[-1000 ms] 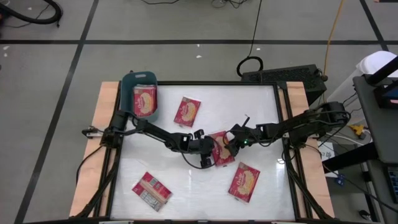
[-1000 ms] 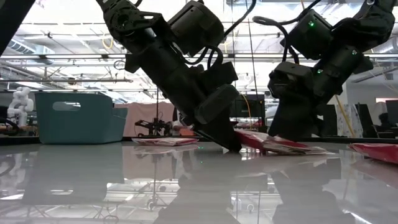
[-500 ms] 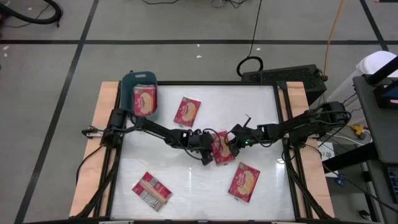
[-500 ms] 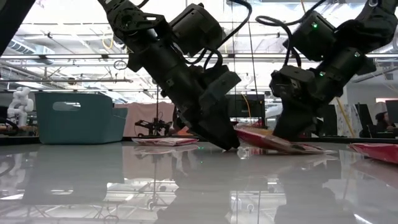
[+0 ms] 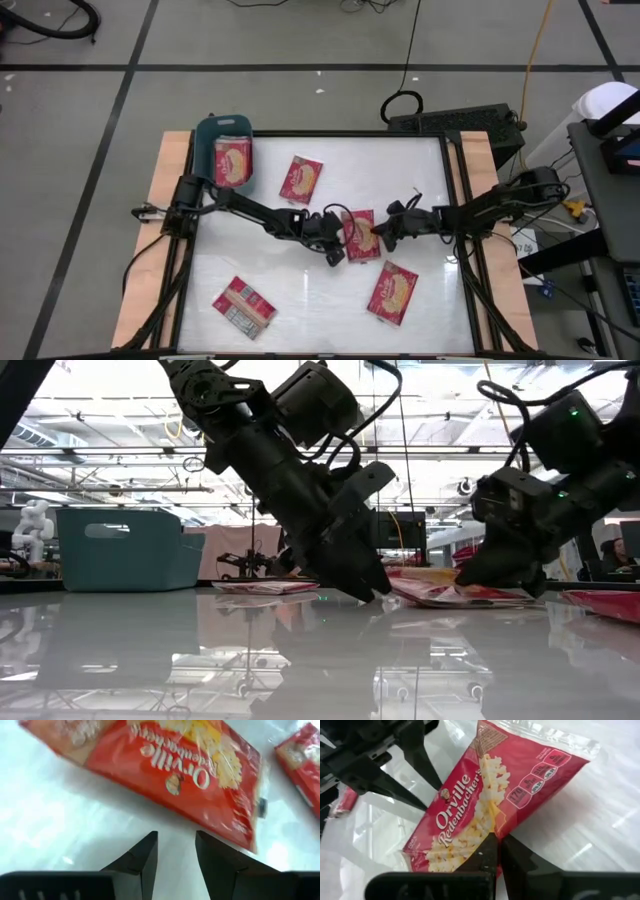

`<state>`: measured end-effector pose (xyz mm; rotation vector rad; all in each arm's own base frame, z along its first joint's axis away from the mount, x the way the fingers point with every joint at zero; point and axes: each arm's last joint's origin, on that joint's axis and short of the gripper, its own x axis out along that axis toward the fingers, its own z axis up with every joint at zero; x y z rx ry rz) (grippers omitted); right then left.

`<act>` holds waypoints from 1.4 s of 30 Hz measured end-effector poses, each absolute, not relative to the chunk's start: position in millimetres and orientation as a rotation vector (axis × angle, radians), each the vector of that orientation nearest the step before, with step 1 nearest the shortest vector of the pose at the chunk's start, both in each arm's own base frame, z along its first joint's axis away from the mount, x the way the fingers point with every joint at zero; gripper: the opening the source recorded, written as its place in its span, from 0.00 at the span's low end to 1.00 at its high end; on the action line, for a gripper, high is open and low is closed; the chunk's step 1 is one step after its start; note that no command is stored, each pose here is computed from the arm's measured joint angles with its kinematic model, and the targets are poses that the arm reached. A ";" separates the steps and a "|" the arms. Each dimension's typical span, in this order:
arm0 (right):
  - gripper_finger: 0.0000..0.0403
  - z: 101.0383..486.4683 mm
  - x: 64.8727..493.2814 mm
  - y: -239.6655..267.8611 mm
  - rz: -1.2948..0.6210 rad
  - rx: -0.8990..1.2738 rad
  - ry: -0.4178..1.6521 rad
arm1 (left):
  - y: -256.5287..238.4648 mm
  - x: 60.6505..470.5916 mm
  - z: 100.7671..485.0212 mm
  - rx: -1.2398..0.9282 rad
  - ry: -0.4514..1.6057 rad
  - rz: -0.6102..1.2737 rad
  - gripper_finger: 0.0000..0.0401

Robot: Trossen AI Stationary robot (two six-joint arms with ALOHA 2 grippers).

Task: Sort popcorn bags into baskets
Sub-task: Stack the red popcorn bag on top of the other red popcorn bag into the blue bin

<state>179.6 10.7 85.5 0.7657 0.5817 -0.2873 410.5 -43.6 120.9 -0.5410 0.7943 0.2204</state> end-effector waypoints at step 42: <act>0.02 85.5 178.2 12.3 -0.246 0.718 0.577 | -34.2 430.3 115.6 -0.964 0.493 0.359 0.07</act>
